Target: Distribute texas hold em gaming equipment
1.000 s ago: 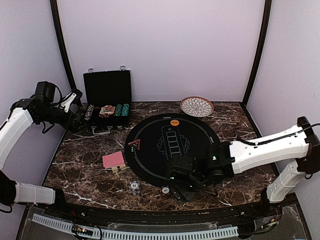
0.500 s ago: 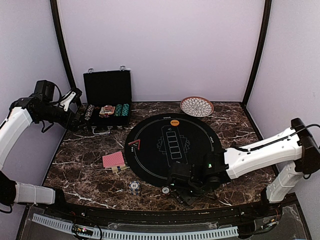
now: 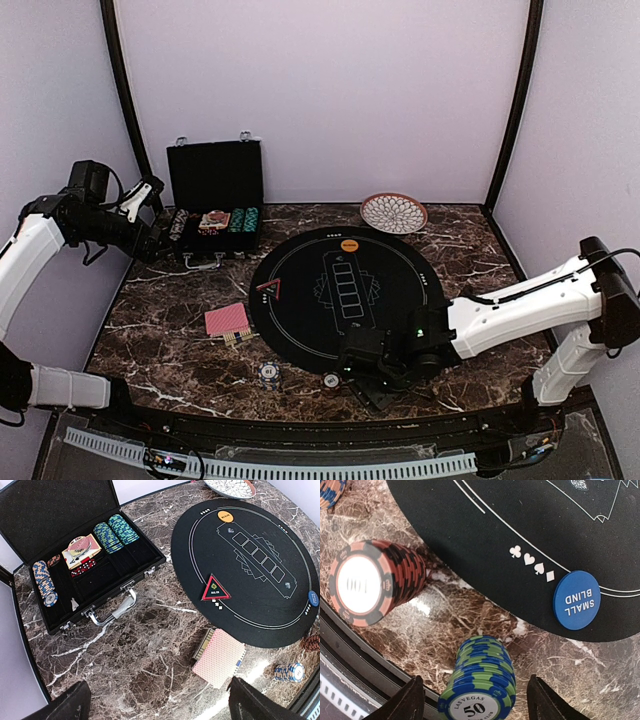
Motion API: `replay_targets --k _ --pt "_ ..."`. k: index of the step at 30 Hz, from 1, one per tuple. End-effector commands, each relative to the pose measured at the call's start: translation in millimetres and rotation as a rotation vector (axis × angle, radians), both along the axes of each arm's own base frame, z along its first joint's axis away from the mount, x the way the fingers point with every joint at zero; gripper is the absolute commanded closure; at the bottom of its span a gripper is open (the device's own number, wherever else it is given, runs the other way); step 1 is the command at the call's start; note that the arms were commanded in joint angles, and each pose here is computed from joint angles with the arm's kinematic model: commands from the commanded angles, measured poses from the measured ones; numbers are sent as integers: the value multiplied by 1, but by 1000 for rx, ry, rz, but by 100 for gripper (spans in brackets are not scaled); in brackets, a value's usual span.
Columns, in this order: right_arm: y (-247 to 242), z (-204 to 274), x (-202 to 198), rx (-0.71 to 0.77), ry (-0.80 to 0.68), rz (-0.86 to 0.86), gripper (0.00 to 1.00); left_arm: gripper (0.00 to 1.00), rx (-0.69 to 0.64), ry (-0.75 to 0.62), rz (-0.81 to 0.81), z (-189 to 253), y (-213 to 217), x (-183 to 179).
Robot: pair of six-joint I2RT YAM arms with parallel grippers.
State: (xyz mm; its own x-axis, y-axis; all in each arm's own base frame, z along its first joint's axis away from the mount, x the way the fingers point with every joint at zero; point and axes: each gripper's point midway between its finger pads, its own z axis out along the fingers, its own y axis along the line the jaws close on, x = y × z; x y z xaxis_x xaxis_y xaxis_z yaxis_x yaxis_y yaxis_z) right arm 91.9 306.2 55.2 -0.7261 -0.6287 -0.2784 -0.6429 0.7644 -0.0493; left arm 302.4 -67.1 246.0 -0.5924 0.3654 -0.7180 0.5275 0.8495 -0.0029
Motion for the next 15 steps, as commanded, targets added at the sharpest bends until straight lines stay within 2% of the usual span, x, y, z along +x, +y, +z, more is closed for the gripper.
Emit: replay_targets --k 1,15 --pt "3 1 6 16 -16 -11 31 1 -6 -33 2 14 1 -3" --pt "0 0 11 12 -23 -20 42 1 -5 -39 5 16 1 -2"
